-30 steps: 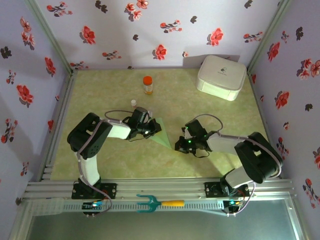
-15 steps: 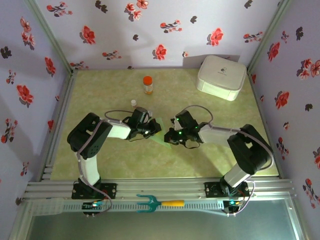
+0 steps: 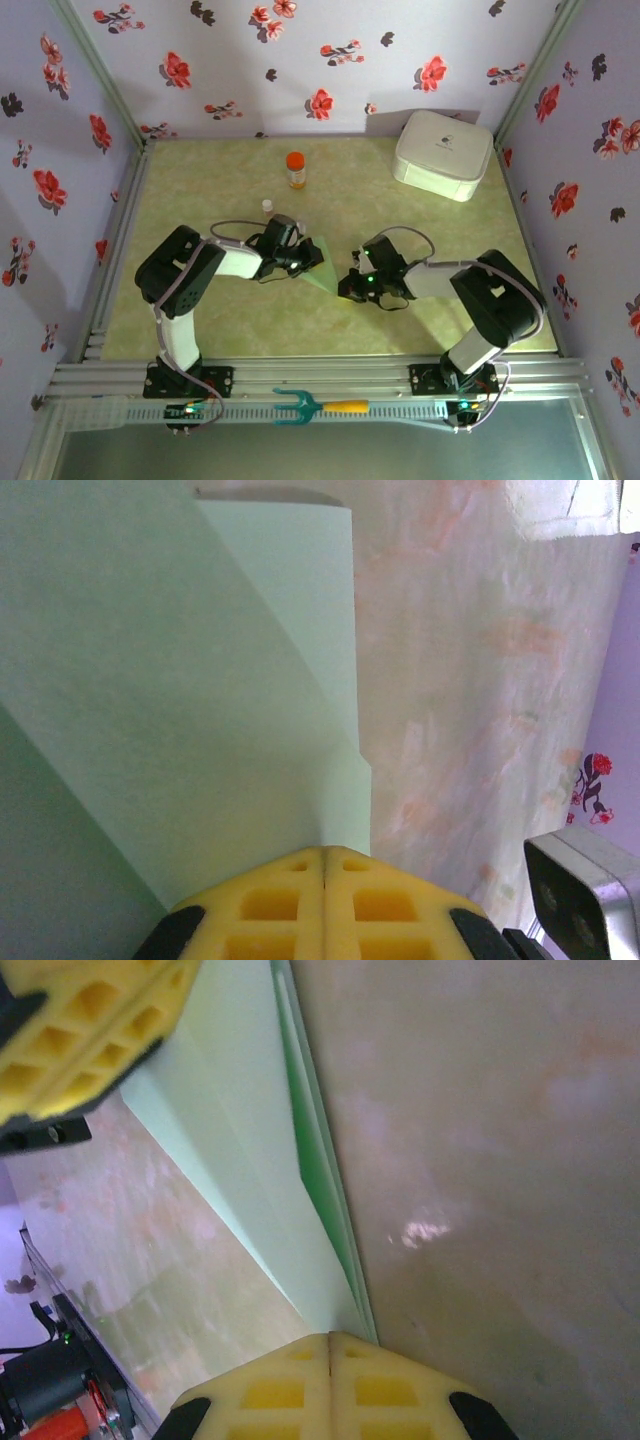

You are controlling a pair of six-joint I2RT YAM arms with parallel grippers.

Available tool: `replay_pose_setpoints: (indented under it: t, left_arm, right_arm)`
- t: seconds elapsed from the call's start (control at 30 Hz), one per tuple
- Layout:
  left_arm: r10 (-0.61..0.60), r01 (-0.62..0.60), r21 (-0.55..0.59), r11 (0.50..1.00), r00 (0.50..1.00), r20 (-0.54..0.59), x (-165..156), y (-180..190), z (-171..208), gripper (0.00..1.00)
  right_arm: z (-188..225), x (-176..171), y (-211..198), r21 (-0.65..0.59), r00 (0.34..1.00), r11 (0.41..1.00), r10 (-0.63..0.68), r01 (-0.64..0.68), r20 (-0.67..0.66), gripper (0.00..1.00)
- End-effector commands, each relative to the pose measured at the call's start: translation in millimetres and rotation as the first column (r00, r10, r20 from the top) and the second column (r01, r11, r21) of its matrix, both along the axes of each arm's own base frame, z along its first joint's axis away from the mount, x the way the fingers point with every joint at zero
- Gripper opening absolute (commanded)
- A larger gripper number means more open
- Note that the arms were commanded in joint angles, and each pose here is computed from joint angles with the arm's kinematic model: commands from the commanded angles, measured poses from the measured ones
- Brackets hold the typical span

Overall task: Fold a paper plane with a square sheet of paper (pick it up from the middle)
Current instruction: Fourth fold the wing at the center of the table.

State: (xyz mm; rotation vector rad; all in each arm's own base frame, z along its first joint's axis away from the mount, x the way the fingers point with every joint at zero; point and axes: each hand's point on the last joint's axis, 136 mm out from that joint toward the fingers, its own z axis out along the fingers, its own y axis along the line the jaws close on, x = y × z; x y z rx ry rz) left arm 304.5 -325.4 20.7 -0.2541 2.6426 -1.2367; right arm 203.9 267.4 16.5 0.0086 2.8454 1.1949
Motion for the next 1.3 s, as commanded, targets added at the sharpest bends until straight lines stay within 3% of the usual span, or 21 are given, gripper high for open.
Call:
replay_pose_setpoints:
  t: [0.0,0.17,0.33,0.47,0.9,1.03,1.27]
  left_arm:
    - [0.018,-0.012,0.090,0.996,0.998,-0.059,-9.3,15.3,-32.3,0.05]
    - [0.016,-0.011,0.088,0.996,0.998,-0.056,-9.2,15.2,-30.8,0.05]
    - [0.017,-0.012,0.089,0.996,0.998,-0.056,-9.1,15.5,-30.2,0.05]
    - [0.017,-0.012,0.089,0.996,0.998,-0.056,-8.9,15.1,-31.4,0.05]
    - [0.014,-0.009,0.083,0.997,0.998,-0.054,-8.3,13.2,-30.6,0.05]
    - [0.010,-0.006,0.080,0.997,0.999,-0.052,-8.1,12.1,-29.2,0.05]
    - [-0.011,0.011,0.060,0.998,1.000,-0.009,2.0,4.2,-6.2,0.08]
  right_arm:
    - [-13.2,-22.6,-24.6,-0.097,0.997,0.995,-0.026,0.018,-0.079,0.03]
    - [12.6,-14.4,-26.5,-0.095,1.000,0.995,-0.027,0.026,-0.010,0.03]
    - [51.9,13.9,-1.8,-0.012,0.997,1.000,-0.009,0.010,0.078,0.01]
    - [50.1,33.7,20.0,0.010,0.998,1.000,0.016,-0.016,0.062,0.00]
    - [15.2,59.3,36.5,-0.036,1.000,0.999,0.012,-0.012,0.018,0.00]
    - [-19.6,46.6,13.1,-0.158,0.999,0.987,-0.023,0.015,-0.046,0.00]
    - [-51.7,20.2,-11.8,-0.178,0.988,0.981,-0.105,0.083,-0.118,0.00]
